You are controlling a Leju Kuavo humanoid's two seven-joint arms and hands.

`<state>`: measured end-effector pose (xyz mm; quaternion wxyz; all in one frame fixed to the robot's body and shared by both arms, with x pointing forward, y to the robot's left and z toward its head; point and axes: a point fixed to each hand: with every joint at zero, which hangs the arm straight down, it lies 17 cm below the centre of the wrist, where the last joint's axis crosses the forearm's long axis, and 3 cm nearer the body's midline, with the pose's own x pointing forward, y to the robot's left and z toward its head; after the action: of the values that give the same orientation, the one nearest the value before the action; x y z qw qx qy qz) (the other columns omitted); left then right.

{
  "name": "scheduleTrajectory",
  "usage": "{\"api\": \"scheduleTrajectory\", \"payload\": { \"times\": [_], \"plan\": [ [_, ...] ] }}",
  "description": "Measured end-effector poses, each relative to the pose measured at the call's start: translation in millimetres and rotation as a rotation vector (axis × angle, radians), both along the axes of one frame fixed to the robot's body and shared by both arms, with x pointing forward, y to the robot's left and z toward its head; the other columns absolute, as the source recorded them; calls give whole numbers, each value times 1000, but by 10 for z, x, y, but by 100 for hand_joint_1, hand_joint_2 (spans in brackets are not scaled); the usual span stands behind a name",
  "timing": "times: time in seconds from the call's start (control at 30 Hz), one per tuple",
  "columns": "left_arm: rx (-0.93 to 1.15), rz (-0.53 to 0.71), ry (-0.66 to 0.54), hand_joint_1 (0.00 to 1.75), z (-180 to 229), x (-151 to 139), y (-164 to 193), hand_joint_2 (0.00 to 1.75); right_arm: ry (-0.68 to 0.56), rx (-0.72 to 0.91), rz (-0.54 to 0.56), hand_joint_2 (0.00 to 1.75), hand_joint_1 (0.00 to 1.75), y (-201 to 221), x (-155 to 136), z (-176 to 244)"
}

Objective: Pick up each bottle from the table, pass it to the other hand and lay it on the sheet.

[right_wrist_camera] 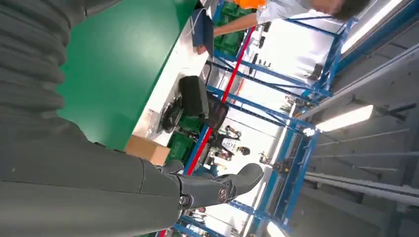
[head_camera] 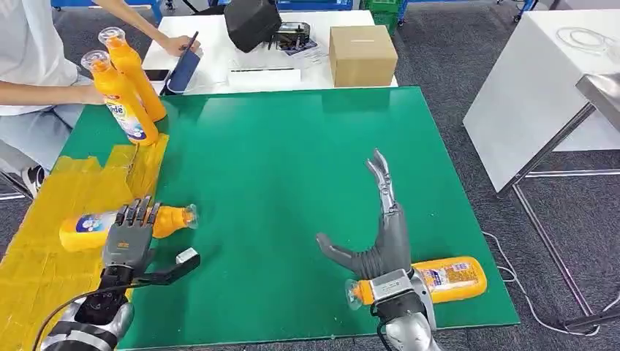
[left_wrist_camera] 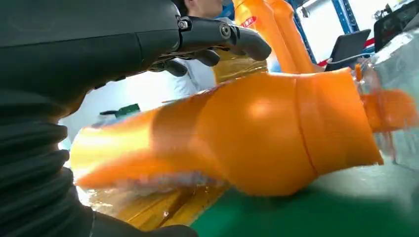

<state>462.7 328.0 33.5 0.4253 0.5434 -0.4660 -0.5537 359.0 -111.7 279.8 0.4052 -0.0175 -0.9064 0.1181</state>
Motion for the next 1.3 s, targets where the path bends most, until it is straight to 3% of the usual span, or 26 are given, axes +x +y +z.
{"api": "scheduleTrajectory", "payload": {
  "times": [0.27,0.4,0.5,0.6,0.73,1.03,1.3],
  "plan": [
    [-9,36,79,0,-189,46,107,175,17,-4,3,175,0,13,27,-44],
    [-165,-6,-23,0,-31,18,3,175,26,-8,3,175,0,17,33,-77],
    [-437,-74,-107,0,148,-149,-210,175,21,-43,-10,175,0,32,22,-112],
    [-684,-157,-156,0,371,-365,-489,175,23,-175,-53,175,0,94,34,-241],
    [-848,-224,-191,0,645,-591,-653,175,40,-441,-109,175,0,196,47,-570],
    [-998,-318,-245,0,1029,-846,-864,175,94,-770,-32,175,0,237,-135,-1281],
    [-1080,-326,-271,0,1144,-881,-900,175,235,-962,-9,175,0,-222,-361,-1980]
  ]
}}
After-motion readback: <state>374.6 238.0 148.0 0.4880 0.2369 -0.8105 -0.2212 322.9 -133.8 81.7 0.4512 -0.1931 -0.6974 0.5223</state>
